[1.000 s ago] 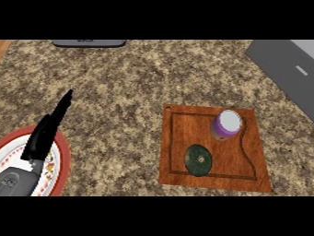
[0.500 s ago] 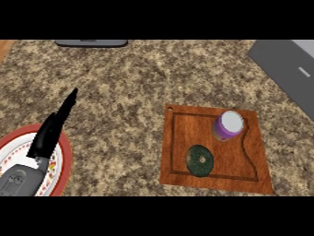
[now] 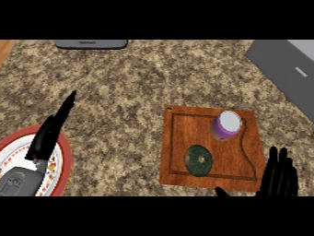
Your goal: Pick the can from the cutting board and place it in the cardboard box
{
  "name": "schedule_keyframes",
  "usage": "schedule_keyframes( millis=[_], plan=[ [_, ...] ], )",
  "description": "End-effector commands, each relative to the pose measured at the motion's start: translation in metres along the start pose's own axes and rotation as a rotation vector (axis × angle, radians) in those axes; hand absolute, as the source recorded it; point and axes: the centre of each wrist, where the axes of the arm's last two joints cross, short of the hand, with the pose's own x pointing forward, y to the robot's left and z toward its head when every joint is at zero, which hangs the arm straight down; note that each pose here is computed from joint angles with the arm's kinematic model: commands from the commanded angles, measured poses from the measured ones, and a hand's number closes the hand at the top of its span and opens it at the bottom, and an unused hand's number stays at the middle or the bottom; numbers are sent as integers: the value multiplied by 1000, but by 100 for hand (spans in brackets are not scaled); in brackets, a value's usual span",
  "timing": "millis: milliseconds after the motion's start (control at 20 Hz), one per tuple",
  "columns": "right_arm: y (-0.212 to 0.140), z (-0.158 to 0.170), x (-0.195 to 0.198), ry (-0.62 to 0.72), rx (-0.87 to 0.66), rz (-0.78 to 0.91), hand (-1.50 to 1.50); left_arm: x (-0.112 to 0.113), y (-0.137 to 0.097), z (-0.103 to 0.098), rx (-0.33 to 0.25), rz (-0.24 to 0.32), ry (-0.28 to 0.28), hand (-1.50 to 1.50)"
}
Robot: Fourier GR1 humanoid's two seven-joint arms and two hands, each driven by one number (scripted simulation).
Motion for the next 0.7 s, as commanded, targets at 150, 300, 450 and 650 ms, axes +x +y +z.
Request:
schedule_keyframes(
  millis=[150, 300, 450, 650],
  plan=[
    [4, -11, 10, -14, -18, 63, -150, -3, -1, 1, 5, 13, 13, 0],
    [30, -24, 33, -3, 37, 65, -150, -21, 14, -3, -25, 6, 11, 0],
    [42, -39, 34, 7, 83, 75, -150, 8, 7, -13, -6, 14, 10, 0],
    [54, -43, 17, 27, 61, 85, -150, -4, -1, 2, -9, -2, 8, 0]
  ],
)
